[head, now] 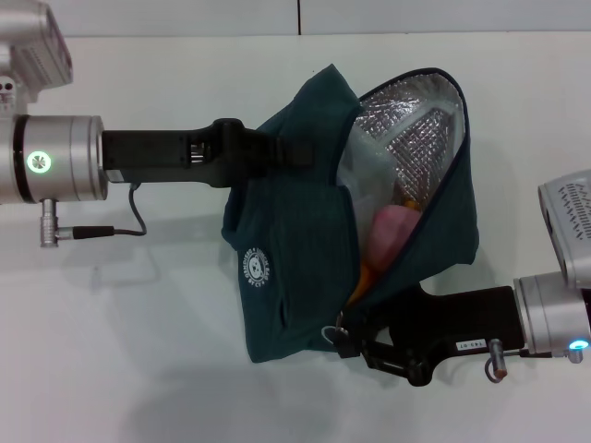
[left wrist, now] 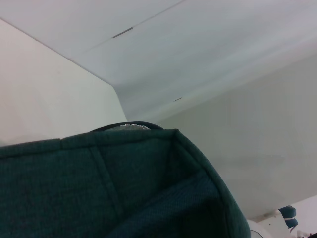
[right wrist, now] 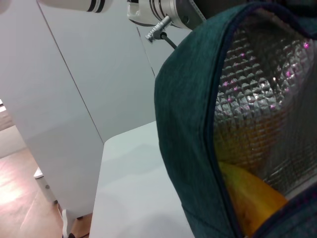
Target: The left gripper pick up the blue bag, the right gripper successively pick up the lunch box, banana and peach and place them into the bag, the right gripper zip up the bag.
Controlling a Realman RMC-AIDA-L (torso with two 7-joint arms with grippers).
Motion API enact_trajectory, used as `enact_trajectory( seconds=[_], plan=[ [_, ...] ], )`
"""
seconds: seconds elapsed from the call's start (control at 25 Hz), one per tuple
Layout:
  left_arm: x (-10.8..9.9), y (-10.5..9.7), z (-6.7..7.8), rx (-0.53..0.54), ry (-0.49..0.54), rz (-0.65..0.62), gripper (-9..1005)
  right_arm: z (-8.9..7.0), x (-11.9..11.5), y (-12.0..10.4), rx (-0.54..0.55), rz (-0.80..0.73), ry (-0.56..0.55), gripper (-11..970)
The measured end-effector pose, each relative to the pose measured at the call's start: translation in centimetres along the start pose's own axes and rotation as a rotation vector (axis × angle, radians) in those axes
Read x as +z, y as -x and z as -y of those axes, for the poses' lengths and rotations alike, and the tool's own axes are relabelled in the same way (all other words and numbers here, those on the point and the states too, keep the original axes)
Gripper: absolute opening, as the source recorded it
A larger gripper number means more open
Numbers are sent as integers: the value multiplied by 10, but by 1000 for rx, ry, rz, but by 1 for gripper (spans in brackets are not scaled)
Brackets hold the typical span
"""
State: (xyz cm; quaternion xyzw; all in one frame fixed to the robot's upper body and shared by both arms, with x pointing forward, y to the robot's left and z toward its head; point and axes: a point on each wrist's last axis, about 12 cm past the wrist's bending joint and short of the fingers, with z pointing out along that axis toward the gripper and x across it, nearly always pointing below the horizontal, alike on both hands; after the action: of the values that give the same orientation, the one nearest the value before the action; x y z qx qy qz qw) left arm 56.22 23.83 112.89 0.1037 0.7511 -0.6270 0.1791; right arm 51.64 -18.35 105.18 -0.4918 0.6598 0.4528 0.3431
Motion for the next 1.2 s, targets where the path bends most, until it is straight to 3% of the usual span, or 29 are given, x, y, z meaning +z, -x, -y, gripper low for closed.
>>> enact_trajectory(
  seconds=[0.12, 0.32, 0.4, 0.76, 1.2],
  plan=[
    [0, 0, 0, 0, 0, 0, 50, 0, 0, 0, -2, -3, 1, 218],
    [-1, 1, 0, 4, 4, 4, 51, 1, 0, 1, -4, -5, 1, 20],
    [-2, 2, 0, 6, 7, 10, 52, 1, 0, 1, -5, -4, 1, 3],
    [-6, 4, -5, 2, 48, 43, 53, -2, -5, 0, 4, 25, 0, 3],
    [-9, 7, -8, 4, 71, 59, 55, -4, -30, -4, 52, 140, -61, 4]
  ],
)
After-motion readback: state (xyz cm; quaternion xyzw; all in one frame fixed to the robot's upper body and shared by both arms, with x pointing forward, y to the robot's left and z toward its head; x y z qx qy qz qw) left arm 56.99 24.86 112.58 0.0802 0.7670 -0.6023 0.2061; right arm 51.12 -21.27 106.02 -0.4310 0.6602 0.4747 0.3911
